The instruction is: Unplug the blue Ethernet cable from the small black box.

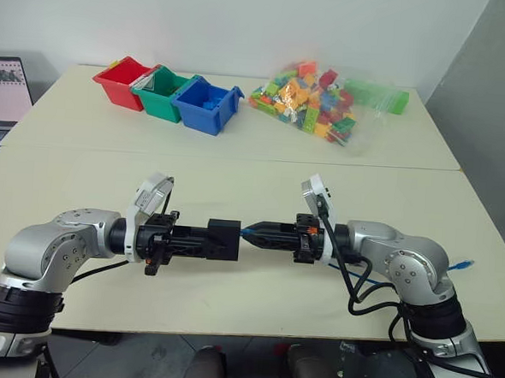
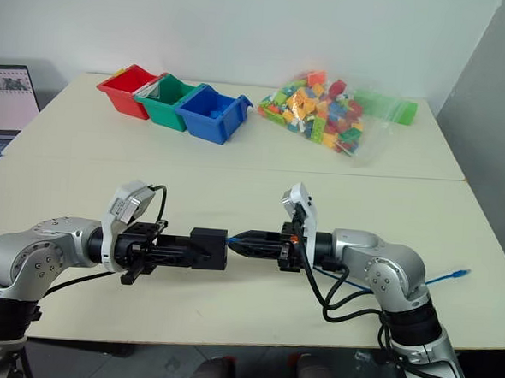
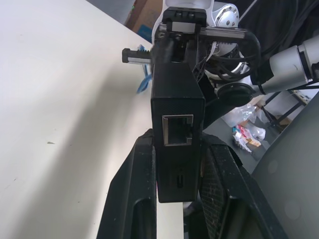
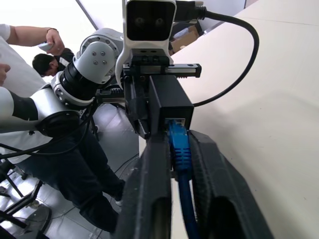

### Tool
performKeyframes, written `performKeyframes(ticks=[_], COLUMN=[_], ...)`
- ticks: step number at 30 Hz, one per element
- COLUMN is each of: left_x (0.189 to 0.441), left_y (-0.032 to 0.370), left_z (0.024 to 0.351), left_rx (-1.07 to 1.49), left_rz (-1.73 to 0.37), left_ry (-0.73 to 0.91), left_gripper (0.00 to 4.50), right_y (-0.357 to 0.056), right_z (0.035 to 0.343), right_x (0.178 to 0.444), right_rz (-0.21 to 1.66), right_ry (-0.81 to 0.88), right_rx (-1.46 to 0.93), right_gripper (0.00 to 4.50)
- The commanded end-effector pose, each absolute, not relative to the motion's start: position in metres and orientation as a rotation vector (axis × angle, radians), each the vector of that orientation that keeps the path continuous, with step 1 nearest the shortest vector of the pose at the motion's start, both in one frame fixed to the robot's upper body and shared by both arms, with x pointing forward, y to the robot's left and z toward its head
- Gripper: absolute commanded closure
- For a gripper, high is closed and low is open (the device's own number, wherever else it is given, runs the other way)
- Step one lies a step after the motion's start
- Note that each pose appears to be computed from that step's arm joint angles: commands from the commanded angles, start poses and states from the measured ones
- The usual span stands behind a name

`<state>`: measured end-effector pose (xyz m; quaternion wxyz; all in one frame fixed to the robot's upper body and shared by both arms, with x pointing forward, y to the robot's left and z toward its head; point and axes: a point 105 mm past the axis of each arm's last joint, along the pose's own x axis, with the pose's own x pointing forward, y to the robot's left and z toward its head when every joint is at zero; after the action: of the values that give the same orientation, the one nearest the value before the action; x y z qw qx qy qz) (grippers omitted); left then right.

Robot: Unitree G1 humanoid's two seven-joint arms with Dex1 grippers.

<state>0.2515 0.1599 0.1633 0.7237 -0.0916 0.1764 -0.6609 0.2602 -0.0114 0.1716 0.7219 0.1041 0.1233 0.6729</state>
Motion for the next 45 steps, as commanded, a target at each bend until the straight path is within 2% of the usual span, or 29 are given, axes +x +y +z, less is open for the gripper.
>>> performKeyframes(ticks=[1, 11, 19, 22, 24, 26, 29, 34, 36, 39, 42, 44, 45], left_x=[0.248, 0.243, 0.25, 0.25, 0.252, 0.263, 0.273, 0.282, 0.292, 0.305, 0.34, 0.357, 0.363], left_y=[0.157, 0.16, 0.188, 0.193, 0.194, 0.195, 0.197, 0.193, 0.195, 0.199, 0.217, 0.232, 0.237], left_z=[0.171, 0.171, 0.171, 0.169, 0.168, 0.165, 0.156, 0.155, 0.155, 0.157, 0.164, 0.17, 0.17], left_rx=[-0.17, -0.169, -0.146, -0.138, -0.144, -0.14, -0.082, -0.061, -0.038, -0.008, 0.074, 0.129, 0.151], left_rz=[-1.485, -1.49, -1.348, -1.31, -1.276, -1.181, -1.097, -1.049, -0.984, -0.893, -0.64, -0.49, -0.441], left_ry=[0.356, 0.365, 0.345, 0.345, 0.333, 0.303, 0.3, 0.246, 0.202, 0.139, 0.0, -0.084, -0.113], left_gripper=[3.73, 3.73, 3.73, 3.73, 3.73, 3.73, 3.73, 3.73, 3.73, 3.73, 3.73, 3.73, 3.73], right_y=[-0.01, -0.019, -0.059, -0.075, -0.096, -0.126, -0.144, -0.153, -0.153, -0.154, -0.151, -0.135, -0.122], right_z=[0.178, 0.172, 0.151, 0.146, 0.148, 0.143, 0.133, 0.11, 0.111, 0.121, 0.156, 0.179, 0.187], right_x=[0.259, 0.261, 0.28, 0.307, 0.35, 0.394, 0.417, 0.432, 0.433, 0.432, 0.421, 0.404, 0.393], right_rz=[1.504, 1.491, 1.327, 1.174, 0.927, 0.63, 0.458, 0.368, 0.37, 0.386, 0.445, 0.554, 0.635], right_ry=[0.241, 0.298, 0.349, 0.279, 0.15, 0.05, 0.006, 0.038, 0.031, -0.001, -0.144, -0.228, -0.25], right_rx=[0.198, 0.216, 0.193, 0.156, 0.084, -0.094, -0.249, -0.319, -0.282, -0.232, -0.229, -0.235, -0.24], right_gripper=[4.43, 4.43, 4.43, 4.43, 4.43, 4.43, 4.43, 4.43, 3.69, 3.07, 2.38, 1.86, 1.86])
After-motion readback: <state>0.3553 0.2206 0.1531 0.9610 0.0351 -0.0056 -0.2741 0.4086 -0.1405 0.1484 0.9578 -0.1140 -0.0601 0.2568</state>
